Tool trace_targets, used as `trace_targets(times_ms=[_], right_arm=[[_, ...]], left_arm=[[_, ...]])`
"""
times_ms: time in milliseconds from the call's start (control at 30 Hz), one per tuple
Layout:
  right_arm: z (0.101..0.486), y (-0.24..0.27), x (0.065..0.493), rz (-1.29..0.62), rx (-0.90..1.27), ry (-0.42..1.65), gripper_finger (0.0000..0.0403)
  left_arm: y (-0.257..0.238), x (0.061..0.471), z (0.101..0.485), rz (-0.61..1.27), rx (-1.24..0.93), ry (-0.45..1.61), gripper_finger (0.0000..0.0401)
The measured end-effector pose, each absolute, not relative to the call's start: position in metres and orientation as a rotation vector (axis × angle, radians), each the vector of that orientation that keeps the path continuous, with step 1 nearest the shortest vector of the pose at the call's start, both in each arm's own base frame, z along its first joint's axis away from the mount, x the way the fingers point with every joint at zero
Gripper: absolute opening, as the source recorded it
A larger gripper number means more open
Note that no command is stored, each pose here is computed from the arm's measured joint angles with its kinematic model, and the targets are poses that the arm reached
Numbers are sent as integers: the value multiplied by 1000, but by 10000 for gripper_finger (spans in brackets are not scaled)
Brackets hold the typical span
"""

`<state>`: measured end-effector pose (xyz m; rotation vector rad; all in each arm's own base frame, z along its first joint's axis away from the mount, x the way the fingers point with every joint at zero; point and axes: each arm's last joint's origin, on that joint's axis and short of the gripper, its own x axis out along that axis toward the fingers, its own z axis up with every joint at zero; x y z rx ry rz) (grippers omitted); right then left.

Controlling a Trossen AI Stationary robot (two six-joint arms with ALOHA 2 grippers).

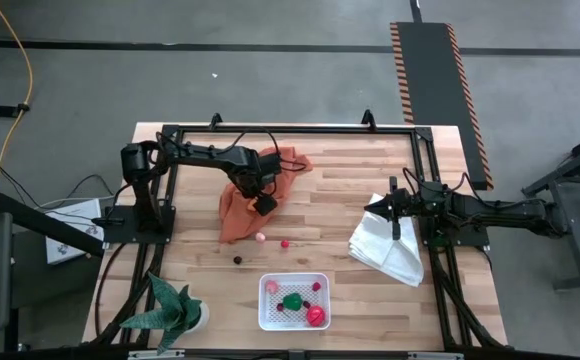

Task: Pick and placing Produce into tupperware
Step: Put the yellow pumpkin into the white bin

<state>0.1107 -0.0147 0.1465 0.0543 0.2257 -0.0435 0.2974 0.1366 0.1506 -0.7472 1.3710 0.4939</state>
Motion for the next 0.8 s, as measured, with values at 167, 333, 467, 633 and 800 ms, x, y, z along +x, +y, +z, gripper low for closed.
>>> trace_targets(times_ms=[167,333,467,633,800], right_arm=[[147,-15,111,-44,54,225,0],[147,-15,111,-44,54,225,0],[147,-15,111,-43,54,226,0],[147,-15,111,-43,54,225,0],[147,-15,111,-44,54,226,0]], left_arm=[[137,297,151,495,-747,1372,204],[136,297,151,496,-749,1372,186],[137,297,151,499,-747,1372,214],[137,297,151,499,-747,1371,220],[137,297,151,499,-747,1371,195]])
